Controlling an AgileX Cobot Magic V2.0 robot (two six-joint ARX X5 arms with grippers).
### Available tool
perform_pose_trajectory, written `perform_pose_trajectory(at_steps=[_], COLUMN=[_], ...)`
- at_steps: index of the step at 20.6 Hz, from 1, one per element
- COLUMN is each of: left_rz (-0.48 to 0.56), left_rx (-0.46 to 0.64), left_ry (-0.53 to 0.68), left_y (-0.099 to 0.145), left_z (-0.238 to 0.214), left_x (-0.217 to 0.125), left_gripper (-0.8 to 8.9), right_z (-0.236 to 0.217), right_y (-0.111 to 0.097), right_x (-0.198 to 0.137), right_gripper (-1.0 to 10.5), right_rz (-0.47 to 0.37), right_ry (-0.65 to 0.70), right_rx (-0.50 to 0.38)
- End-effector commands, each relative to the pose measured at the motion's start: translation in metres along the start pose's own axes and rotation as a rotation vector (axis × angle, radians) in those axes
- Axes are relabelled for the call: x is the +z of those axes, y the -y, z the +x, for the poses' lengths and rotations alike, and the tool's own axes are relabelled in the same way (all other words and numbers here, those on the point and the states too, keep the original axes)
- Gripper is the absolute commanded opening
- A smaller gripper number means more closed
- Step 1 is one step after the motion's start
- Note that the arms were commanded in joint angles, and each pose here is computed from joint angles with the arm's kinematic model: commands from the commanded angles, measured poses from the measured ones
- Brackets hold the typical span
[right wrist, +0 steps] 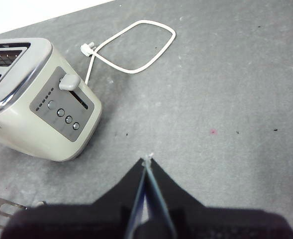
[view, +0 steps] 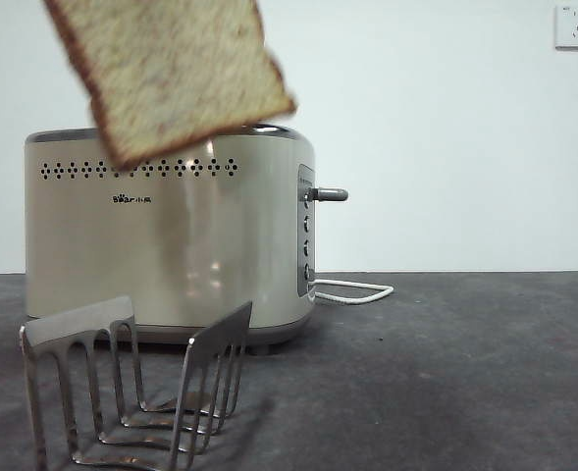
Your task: Pick up a slice of bread from the rack,put the bread on the toaster,press the button
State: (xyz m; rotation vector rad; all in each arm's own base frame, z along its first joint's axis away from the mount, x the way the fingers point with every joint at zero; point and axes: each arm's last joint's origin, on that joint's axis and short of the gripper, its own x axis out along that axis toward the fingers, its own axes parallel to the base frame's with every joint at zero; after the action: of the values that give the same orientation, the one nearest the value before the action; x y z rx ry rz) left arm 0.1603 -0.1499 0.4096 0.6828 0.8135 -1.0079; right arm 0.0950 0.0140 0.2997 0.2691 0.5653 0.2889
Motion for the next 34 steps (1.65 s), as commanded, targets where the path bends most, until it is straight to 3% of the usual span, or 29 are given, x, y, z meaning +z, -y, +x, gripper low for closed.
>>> perform_pose_trajectory(at_steps=[1,4,7,13,25,34], left_rz=[0.217,0.323,0.450,0.703,0.810,0.810], left_rx=[0.114,0.263,0.337,0.358,0.450,0.411], left_ry=[0.020,-0.016,-0.065,-0.145,-0.122,-0.152], left_y=[-0.001,-0.005,-0.008,-0.018,-0.030,-0.036], left_z=[-0.019,-0.035,-0.042,-0.044,-0.046,-0.032], left_x=[0.004,0.007,0.006,0.001,0.007,0.012], left_gripper=[-0.06,-0.04,-0.05,-0.05,-0.05,-0.04], right_z=[-0.001,-0.001,-0.001,-0.001,-0.001,-0.001], right_y=[-0.001,-0.001,-0.001,0.000,0.000,0.000], right_x=[0.001,0.001,0.000,0.000,0.000,0.000], right_gripper=[0.0,0.0,0.0,0.0,0.0,0.0], right_rz=[-0.007,-0.006,-0.004,-0.004,-0.007,-0.008], right_ry=[0.007,0.002,-0.003,-0.005,-0.005,-0.006], right_rx=[0.004,0.003,0.002,0.001,0.001,0.001])
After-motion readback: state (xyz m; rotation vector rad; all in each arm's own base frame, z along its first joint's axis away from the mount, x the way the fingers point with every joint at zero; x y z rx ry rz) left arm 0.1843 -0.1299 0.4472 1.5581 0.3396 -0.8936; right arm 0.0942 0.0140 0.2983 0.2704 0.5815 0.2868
